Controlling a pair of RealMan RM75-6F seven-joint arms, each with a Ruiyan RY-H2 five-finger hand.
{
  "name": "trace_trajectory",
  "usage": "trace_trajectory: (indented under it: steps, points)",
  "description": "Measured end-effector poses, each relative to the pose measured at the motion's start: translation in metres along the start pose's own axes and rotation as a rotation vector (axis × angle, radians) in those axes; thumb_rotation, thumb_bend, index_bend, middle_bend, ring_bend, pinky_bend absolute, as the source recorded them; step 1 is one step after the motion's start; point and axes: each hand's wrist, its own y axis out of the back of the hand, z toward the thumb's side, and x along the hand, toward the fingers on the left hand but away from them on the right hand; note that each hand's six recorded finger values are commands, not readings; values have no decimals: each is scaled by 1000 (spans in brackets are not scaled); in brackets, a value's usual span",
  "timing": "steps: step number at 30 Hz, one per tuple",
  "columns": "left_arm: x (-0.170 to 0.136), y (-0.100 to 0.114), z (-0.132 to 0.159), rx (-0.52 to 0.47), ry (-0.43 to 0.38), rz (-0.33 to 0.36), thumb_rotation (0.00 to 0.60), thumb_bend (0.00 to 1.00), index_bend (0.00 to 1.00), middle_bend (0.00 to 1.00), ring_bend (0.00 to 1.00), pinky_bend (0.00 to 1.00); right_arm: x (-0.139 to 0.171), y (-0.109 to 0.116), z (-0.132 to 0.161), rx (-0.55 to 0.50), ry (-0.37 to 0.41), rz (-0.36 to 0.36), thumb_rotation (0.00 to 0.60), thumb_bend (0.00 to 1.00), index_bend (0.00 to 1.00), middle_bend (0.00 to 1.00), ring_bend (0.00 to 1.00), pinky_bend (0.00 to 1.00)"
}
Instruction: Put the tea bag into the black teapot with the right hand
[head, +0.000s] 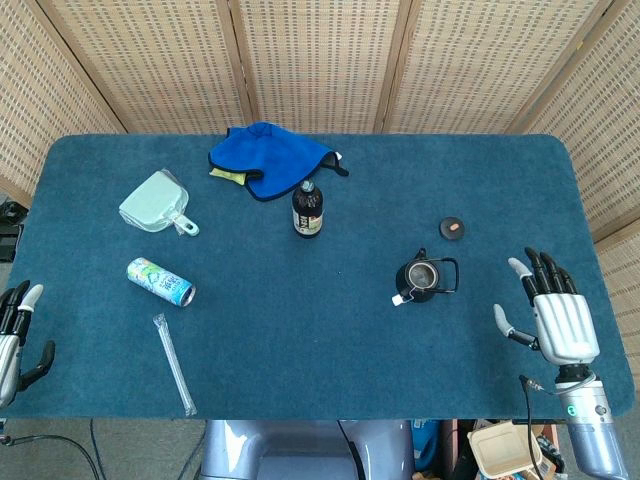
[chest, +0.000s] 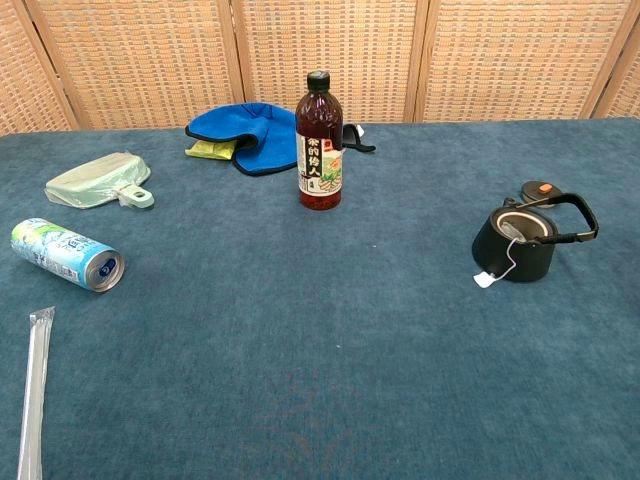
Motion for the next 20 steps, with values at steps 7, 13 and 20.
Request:
trace_trajectory:
  steps: [7, 13, 20]
  points:
    - [-8, -1, -2, -6, -2, 26, 600, 477, 0, 0, 0, 0, 18, -14, -3, -4, -17, 1, 114, 548, 0, 21, 0, 104]
    - [-12, -4, -1, -6, -10, 16, 600, 477, 0, 0, 0, 0, 23, -18, -5, -6, -23, 6, 125, 546, 0, 21, 0, 103]
    - [-10, -10, 2, -1, -21, -18, 600, 477, 0, 0, 0, 0, 25, -19, -5, -3, -24, 12, 145, 538, 0, 21, 0, 104]
